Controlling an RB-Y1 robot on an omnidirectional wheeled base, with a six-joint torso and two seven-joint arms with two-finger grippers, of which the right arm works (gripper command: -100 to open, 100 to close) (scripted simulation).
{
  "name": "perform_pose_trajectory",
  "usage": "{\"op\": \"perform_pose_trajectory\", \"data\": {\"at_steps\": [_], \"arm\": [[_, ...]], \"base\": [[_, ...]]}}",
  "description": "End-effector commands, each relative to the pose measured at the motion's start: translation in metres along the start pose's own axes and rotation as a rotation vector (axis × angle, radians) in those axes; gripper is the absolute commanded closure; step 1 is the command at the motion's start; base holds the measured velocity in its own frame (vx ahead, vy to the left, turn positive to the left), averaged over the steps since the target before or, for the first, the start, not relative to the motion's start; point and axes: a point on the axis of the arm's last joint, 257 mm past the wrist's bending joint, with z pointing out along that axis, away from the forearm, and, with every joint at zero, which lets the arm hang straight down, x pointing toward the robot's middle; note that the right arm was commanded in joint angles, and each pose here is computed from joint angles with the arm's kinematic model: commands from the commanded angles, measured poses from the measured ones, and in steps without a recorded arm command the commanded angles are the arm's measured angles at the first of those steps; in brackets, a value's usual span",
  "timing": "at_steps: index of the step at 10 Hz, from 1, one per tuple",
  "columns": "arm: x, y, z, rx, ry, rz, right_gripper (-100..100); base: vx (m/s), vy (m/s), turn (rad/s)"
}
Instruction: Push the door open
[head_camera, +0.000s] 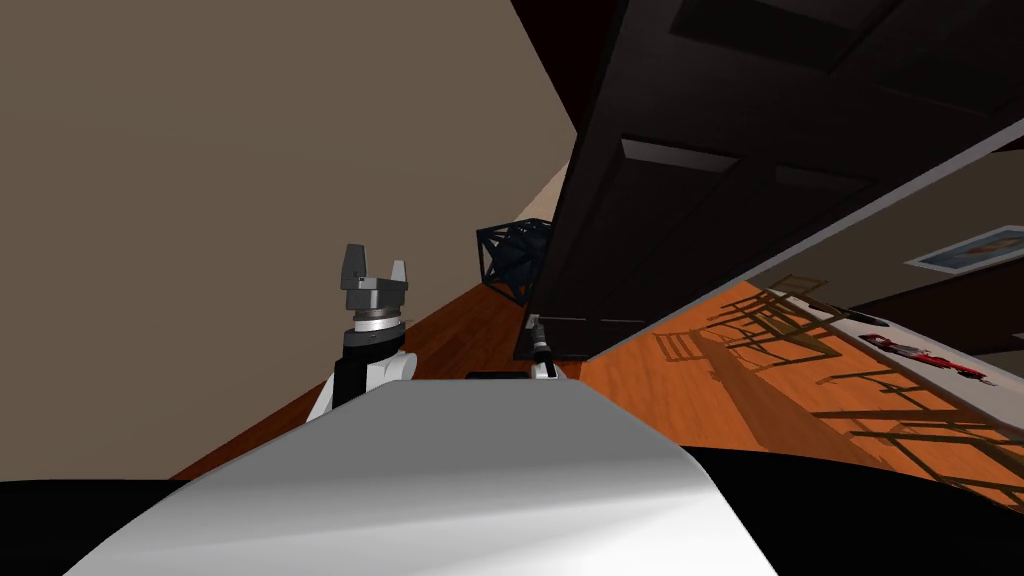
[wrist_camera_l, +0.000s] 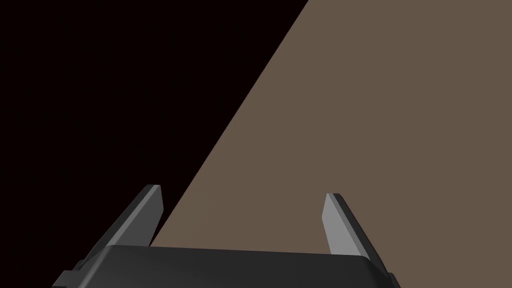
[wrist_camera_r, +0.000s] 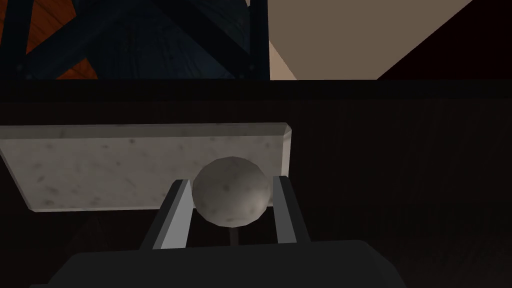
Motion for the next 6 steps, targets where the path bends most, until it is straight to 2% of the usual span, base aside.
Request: {"op": "perform_pose_trajectory", "data": {"at_steps": [1,3,4,5,6], "arm": [[-0.013,0.004,0.0048,-0.006,-0.032,0.002,100],[-0.02,0.004,0.0065,-0.005,-0.059,0.01,100],[-0.018,0.0,0.0038,0.003,-0.049,0.006,100],[-0.032,0.003,0.0051,-0.002,-0.075,0.002,100],[-0.038,0.003,0.005,-0.002,-0.088,0.0,100]], "base": [[0.173,0.123,-0.078],[0.184,0.112,-0.075],[0.078,0.039,-0.03],[0.159,0.05,-0.042],[0.244,0.107,-0.075]]}}
